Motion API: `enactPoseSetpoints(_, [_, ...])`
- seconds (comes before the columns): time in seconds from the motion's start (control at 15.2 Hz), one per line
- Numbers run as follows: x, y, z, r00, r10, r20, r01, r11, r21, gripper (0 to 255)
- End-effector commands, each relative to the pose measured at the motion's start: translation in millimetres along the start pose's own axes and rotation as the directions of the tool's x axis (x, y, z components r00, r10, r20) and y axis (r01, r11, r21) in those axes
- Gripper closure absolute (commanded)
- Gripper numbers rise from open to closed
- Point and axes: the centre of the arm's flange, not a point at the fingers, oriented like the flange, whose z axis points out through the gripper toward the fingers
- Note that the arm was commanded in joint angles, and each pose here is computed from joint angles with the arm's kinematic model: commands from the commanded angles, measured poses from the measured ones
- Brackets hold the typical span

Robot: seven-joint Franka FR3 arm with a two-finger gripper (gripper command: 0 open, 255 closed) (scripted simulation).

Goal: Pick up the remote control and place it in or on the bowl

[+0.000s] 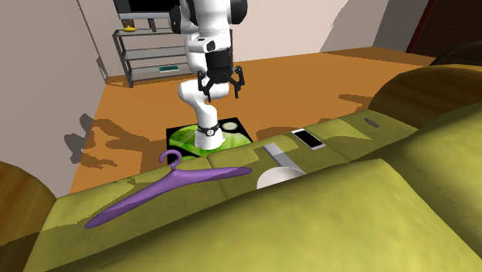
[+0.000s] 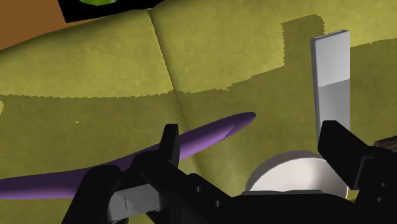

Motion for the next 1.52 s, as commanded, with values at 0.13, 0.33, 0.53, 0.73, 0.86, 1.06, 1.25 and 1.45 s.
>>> enactPoseSetpoints(0.13, [7.1,-17.9,18.7,1.0,-0.005,0.002,0.005,1.0,-0.004,0])
enactPoseSetpoints(0.33, [17.6,-44.8,46.9,1.0,-0.013,0.006,0.013,1.0,-0.01,0])
enactPoseSetpoints(0.53, [27.8,-71.5,75.3,1.0,-0.021,0.009,0.021,1.0,-0.015,0])
enactPoseSetpoints(0.73, [37.6,-98.2,103.9,1.0,-0.028,0.012,0.029,0.999,-0.021,0])
enactPoseSetpoints(0.86, [44.0,-115.9,123.1,0.999,-0.033,0.015,0.034,0.999,-0.025,0])
enactPoseSetpoints(1.06, [53.4,-142.4,152.0,0.999,-0.041,0.018,0.042,0.999,-0.03,0])
enactPoseSetpoints(1.25, [62.5,-168.9,181.1,0.999,-0.049,0.022,0.049,0.998,-0.036,0])
enactPoseSetpoints(1.45, [71.2,-195.2,210.4,0.998,-0.056,0.025,0.057,0.997,-0.042,0])
